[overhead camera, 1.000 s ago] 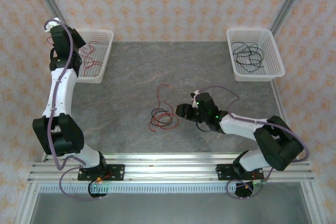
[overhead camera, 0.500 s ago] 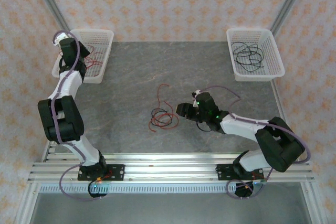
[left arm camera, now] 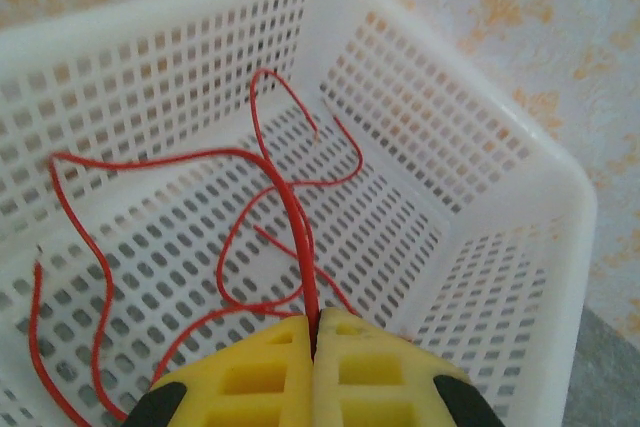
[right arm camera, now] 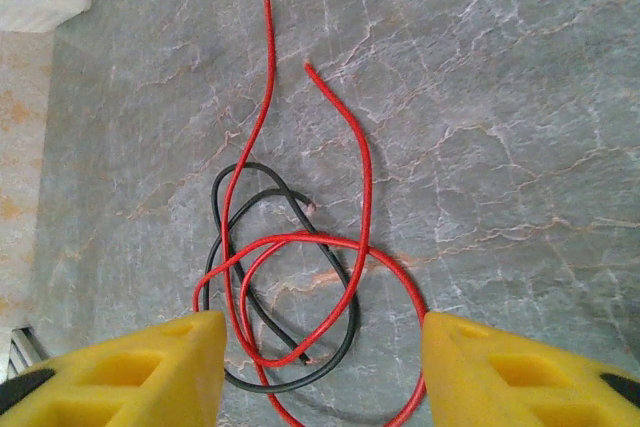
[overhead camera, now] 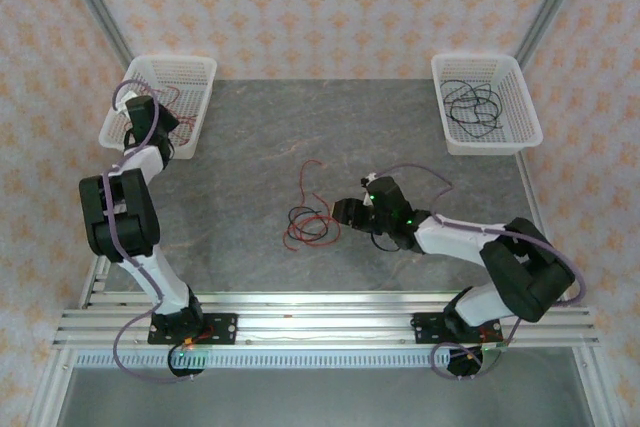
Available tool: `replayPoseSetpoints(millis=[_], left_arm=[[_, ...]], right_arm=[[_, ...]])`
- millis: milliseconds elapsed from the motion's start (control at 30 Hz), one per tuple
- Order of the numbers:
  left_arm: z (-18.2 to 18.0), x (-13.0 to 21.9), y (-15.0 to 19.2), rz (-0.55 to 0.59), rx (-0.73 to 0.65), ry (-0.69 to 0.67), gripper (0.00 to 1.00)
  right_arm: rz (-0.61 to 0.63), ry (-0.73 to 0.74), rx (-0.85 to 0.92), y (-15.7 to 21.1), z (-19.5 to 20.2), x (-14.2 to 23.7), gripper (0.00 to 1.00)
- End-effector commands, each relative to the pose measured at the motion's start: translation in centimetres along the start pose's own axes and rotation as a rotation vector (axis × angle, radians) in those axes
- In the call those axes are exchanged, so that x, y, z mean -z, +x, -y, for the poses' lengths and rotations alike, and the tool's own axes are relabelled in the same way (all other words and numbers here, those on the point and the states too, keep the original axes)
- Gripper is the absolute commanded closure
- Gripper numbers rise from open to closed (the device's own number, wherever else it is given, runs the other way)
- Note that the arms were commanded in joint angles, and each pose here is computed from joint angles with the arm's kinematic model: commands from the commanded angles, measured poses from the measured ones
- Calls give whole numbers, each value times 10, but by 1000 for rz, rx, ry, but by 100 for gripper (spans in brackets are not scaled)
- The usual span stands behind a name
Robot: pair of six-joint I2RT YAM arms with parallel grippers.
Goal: Untangle the cables
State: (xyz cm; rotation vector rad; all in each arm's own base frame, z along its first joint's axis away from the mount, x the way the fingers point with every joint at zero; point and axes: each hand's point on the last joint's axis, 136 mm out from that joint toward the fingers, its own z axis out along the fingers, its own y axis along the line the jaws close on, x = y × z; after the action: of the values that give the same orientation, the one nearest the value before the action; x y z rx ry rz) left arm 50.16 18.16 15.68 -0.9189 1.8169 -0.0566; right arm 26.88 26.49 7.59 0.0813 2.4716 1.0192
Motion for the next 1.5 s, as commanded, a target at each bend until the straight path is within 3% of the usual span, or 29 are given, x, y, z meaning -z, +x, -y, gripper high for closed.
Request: replayPoseSetpoints(millis=[0, 67, 200, 267, 567, 800, 1033, 1233, 1467], left_arm=[[5, -2, -1, -10, 54, 35, 100], [3, -2, 5, -45, 70, 22, 88], [-3, 2, 10, -81, 86, -23, 56], [-4, 5, 9, -92, 83, -33, 50], [26, 33, -8, -103, 61, 52, 38], [62, 71, -33, -81, -5, 113, 36], [93, 129, -62, -22, -31, 184, 36], [108, 178, -58, -29, -60, 240, 36], [110, 228, -25, -59, -62, 326, 37]], right_arm=[[18, -2, 8, -7, -9, -2, 46], [15, -1, 11, -6, -10, -3, 46], [11, -1, 18, -4, -10, -4, 46], [11, -3, 20, -3, -11, -3, 46], [18, 9, 22, -2, -9, 1, 47], [7, 68, 53, 4, -8, -5, 47], [-23, 144, 122, 12, -21, -22, 48], [-31, 289, 158, 18, -21, -34, 51], [-52, 560, 217, 24, 12, -27, 57]])
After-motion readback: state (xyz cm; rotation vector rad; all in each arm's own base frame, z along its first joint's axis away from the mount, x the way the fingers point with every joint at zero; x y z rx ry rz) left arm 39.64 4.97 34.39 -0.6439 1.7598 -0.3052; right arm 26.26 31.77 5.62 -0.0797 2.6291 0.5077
